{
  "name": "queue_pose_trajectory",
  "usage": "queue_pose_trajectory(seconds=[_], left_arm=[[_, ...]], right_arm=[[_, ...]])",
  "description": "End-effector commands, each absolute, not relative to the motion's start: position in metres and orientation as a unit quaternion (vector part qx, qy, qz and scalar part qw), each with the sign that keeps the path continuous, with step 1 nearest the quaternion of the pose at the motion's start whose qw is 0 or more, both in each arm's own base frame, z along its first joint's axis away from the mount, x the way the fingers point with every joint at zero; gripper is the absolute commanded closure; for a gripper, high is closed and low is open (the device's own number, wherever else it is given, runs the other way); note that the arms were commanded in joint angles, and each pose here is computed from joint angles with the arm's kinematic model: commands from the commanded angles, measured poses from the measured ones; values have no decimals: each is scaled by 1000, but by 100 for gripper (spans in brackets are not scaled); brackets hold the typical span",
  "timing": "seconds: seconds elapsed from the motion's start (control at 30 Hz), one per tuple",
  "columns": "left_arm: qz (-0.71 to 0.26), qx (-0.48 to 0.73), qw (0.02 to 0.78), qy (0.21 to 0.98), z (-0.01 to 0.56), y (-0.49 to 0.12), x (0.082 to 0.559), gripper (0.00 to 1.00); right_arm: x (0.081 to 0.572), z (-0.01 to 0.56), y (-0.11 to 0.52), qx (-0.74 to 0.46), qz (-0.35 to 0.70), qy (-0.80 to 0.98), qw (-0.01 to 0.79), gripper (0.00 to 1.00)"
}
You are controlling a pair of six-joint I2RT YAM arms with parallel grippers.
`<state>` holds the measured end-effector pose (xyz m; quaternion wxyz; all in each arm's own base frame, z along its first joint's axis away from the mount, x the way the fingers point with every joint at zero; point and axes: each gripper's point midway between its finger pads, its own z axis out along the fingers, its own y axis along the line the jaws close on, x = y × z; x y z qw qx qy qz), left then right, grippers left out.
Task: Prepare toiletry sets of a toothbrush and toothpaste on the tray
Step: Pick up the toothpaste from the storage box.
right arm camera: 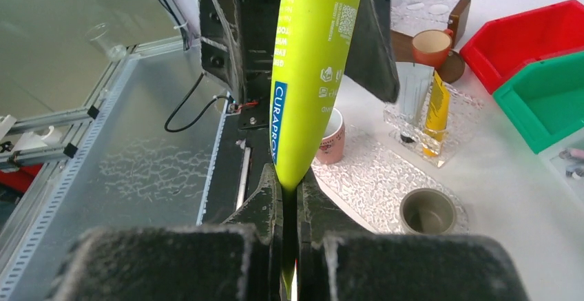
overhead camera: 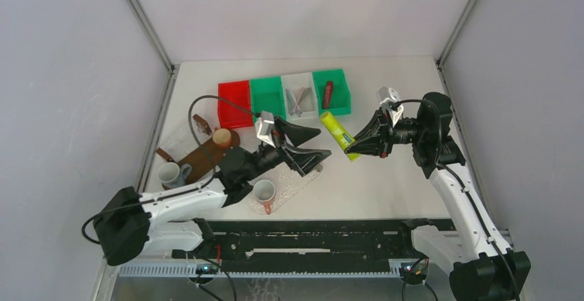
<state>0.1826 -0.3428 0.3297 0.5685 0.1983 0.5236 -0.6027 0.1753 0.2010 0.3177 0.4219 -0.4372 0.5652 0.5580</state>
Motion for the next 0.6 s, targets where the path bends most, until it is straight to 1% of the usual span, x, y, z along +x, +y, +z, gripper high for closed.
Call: queue_pose_trajectory(seconds=[0.0,0.07,0.17,0.3,0.33,0.43,0.57], left_arm=[[-635,176,614,436,387,-350,179,2],[-646,178,610,422,390,-357,176,4],[-664,195,600,401,395,-368,168,9],[-676,209,585,396,395,-377,164,22],[-677,209,582,399,392,-380,165,27],[-681,214,574,401,391,-385,165,48],[-683,225,566,404,389,-388,164,82]], right_arm=[[167,323,203,-481,554,523,434,100],[167,321,204,-482,555,523,431,100],[168,317,206,-480,556,526,429,100],[170,312,207,-479,557,528,425,100],[170,311,207,-480,558,527,425,100],[168,307,210,-483,559,525,422,100],[168,304,211,-485,559,525,420,100]])
